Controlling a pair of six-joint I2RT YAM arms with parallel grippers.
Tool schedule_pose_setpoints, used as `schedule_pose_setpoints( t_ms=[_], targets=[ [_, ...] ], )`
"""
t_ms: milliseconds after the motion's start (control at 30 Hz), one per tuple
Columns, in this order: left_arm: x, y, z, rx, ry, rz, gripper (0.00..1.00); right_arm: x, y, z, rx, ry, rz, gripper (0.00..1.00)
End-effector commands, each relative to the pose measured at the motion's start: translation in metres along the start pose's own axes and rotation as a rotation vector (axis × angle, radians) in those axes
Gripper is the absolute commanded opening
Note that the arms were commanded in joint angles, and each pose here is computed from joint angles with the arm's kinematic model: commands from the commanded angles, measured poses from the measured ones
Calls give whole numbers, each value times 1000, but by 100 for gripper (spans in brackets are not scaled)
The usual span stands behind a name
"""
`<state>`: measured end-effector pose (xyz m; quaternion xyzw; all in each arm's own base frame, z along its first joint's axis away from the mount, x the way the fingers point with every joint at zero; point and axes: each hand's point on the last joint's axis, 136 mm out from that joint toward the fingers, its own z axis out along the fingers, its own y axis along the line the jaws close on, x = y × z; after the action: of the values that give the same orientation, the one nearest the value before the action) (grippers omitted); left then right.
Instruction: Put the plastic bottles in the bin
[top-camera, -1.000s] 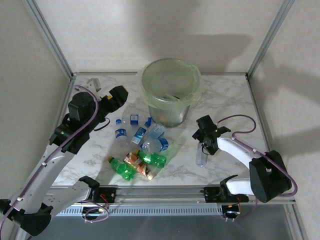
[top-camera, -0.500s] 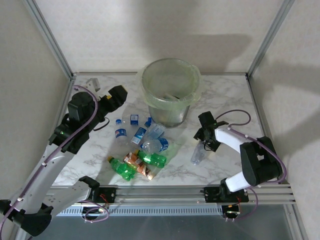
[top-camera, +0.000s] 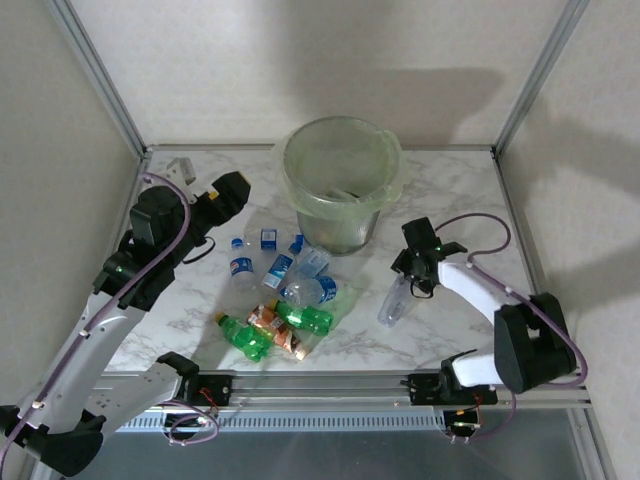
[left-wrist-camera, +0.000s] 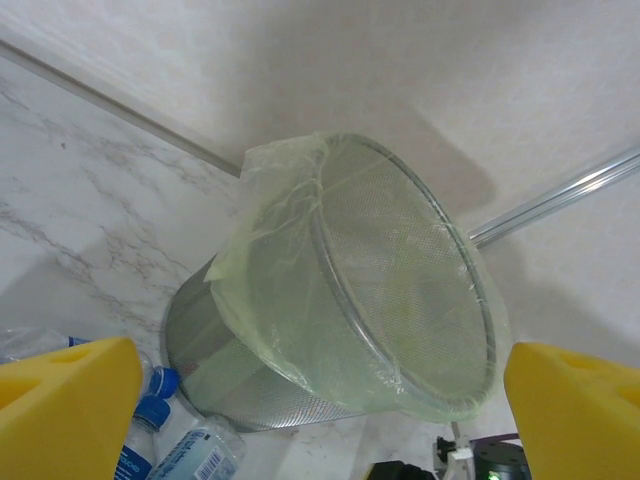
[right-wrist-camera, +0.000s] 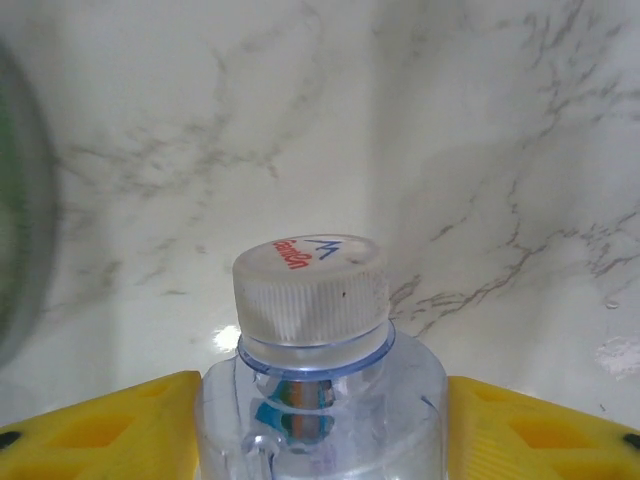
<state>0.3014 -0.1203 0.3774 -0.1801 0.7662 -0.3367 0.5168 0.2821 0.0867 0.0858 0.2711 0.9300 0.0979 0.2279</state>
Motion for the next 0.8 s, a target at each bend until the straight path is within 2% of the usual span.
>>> schedule_pose_setpoints(
  t_ms=[0,200,433,633,767],
  targets=[
    [-4,-1,2,3,-9,-7,93,6,-9,-11,-10,-3,10,62],
    [-3,-6,9,18,8,-17,92,11,-19,-10,49,27,2,61],
    [-5,-7,8,19,5,-21,92,-4,-6,-35,-14,-25,16,60],
    [-2,-5,9,16,9,-22,92,-24,7,-80,-86,-104,13,60],
    [-2,-8,13,25,16,-23,92,-47,25,-130,-191,-204,-11,60]
  ],
)
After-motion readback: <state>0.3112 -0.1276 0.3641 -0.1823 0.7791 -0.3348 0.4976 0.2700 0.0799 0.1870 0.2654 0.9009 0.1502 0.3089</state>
